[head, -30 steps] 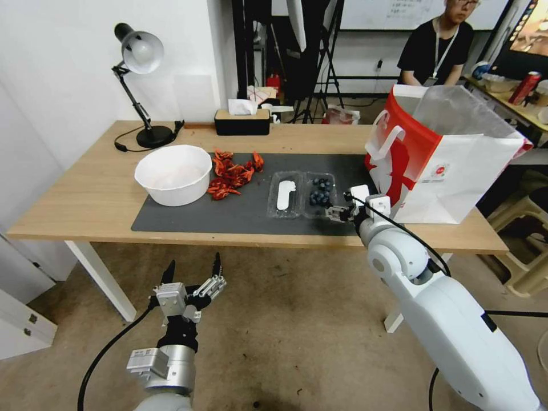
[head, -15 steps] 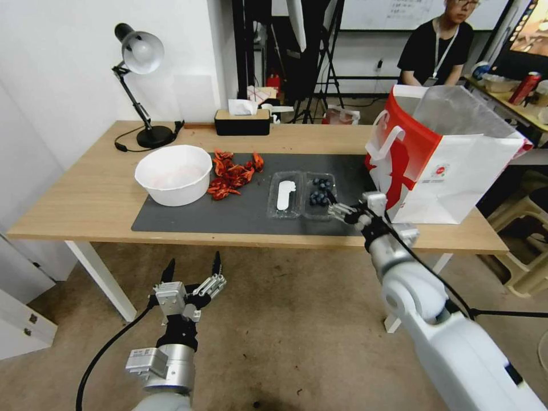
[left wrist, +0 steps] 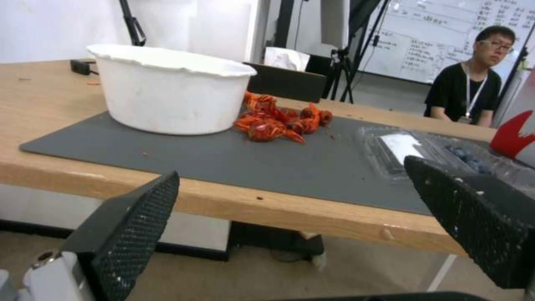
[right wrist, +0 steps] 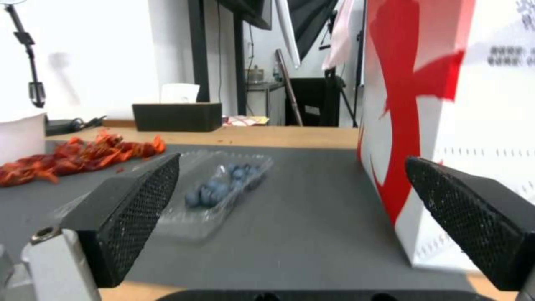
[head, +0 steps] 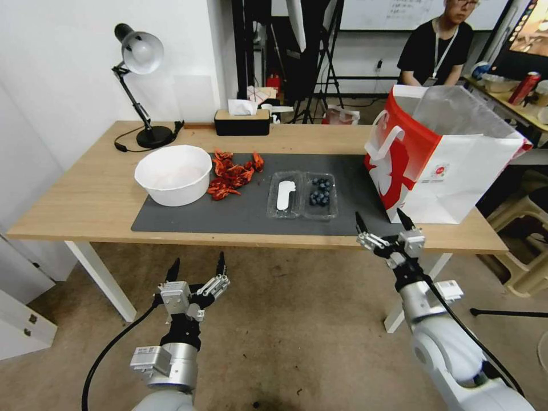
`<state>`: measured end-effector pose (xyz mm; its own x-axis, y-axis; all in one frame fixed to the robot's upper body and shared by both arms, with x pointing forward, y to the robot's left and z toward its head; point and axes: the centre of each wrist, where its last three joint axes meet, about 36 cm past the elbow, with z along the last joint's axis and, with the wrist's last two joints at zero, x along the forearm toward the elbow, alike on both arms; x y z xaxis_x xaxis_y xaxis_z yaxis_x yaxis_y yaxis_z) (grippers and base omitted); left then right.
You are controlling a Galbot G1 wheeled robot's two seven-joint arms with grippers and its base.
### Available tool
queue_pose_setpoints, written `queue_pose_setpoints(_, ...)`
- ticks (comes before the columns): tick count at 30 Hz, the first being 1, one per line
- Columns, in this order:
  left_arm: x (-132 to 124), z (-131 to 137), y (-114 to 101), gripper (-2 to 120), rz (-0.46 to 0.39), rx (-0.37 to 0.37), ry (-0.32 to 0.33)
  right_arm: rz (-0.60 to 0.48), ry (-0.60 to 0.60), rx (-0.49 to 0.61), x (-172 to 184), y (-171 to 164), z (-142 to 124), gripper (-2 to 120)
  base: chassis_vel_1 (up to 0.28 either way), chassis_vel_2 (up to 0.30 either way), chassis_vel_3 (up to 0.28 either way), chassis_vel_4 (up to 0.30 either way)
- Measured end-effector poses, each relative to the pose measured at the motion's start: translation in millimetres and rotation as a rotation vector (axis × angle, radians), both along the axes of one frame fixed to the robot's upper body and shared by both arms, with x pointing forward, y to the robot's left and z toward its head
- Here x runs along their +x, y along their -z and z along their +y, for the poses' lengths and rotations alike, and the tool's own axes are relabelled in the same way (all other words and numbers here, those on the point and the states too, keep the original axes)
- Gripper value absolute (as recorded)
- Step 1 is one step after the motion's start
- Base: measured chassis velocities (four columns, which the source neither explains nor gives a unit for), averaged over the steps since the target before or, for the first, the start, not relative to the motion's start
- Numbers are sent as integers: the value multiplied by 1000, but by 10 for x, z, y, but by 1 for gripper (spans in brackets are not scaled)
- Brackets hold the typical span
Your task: Close the takeout container lid, then place the container into the takeout bag.
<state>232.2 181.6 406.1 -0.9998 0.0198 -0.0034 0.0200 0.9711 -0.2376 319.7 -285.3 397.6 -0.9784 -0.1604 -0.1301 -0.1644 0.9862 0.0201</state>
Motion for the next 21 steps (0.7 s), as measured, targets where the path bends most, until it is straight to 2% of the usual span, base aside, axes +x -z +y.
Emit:
queue_pose_setpoints(4, 13, -19, 49, 100, 10, -2, 14, 22, -12, 24, -190, 138, 7, 100, 0, 0, 0, 0)
queue_pose_setpoints(15, 42, -29, 58, 100, 15, -35, 20, 44, -17, 29, -294, 235, 98, 100, 0, 0, 0, 0)
queue_pose_setpoints(17, 54, -43, 47, 100, 17, -79, 24, 42, -21, 29, -291, 242, 114, 100, 0, 0, 0, 0)
queue_pose_setpoints(18, 68, -56, -1, 100, 10, -145, 27, 38, -29, 30, -273, 239, 129, 100, 0, 0, 0, 0)
queue_pose_setpoints(19, 68, -56, -1, 100, 10, -145, 27, 38, -29, 30, -273, 239, 129, 100, 0, 0, 0, 0)
queue_pose_setpoints(21, 92, -60, -139, 100, -11, -274, 37, 30, -51, 26, -216, 230, 157, 100, 0, 0, 0, 0)
